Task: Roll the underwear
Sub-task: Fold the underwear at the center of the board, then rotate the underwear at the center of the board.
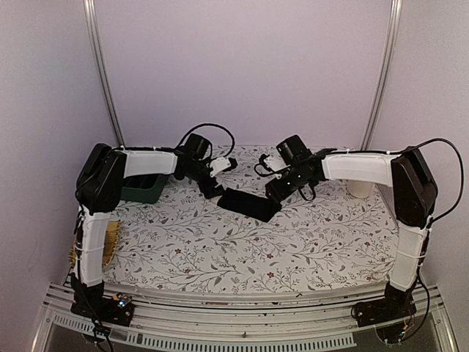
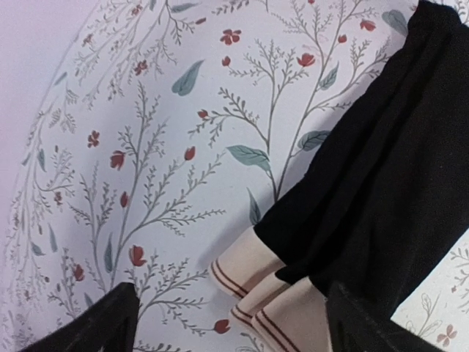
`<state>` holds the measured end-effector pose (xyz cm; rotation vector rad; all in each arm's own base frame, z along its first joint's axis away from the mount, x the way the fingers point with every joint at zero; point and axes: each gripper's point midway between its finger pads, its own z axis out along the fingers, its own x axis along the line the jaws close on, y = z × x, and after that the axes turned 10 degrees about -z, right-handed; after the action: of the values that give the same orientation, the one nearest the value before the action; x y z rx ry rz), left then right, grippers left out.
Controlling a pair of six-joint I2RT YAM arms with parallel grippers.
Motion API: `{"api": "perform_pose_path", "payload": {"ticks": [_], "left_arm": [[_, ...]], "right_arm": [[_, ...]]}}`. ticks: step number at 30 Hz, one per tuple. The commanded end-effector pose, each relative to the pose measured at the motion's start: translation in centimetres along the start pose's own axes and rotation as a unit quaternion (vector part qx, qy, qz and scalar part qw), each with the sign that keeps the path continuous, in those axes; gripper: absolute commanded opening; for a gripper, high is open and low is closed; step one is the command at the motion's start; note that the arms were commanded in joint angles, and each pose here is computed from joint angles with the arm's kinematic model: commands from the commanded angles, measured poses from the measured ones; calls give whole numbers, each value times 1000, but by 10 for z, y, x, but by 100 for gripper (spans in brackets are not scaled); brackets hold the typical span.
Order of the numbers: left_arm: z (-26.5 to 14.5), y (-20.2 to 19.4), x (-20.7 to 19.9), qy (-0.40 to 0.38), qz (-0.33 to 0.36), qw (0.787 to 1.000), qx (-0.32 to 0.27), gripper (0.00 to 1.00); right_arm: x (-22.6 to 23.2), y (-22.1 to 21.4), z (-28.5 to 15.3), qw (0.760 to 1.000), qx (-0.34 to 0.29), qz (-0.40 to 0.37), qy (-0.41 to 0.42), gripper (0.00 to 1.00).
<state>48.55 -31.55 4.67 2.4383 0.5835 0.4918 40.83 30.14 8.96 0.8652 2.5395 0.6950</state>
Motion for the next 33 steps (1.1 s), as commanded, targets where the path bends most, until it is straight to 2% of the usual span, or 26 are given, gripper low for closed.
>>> {"api": "perform_pose_path", "payload": {"ticks": [1,6,9,10,15,20,26,30,33], "left_arm": [[-52,50,36,54,-20,996,-65,97],[-84,57,40,52,-35,995,-74,98],[-102,46,37,49,-47,995,-76,98],[-120,50,37,53,-49,993,-88,99],[-138,15,11,20,-73,994,-77,98],[-152,-7,3,27,-83,992,-87,99],[-151,-27,-1,30,-100,991,-85,98],[-146,-35,10,42,-111,990,-77,99],[-144,-39,18,48,-118,989,-75,98]], "right_arm": [[-26,4,-11,999,-11,6,-48,64],[-49,-11,2,997,9,18,-73,71],[-62,-22,15,996,27,22,-84,71],[-64,-25,20,996,33,21,-86,71],[-57,-39,44,996,56,6,-65,72],[-47,-58,53,995,84,2,-48,71],[14,-57,49,994,79,-74,3,71],[67,-51,50,987,72,-139,39,70],[101,-53,47,983,74,-156,69,69]]}}
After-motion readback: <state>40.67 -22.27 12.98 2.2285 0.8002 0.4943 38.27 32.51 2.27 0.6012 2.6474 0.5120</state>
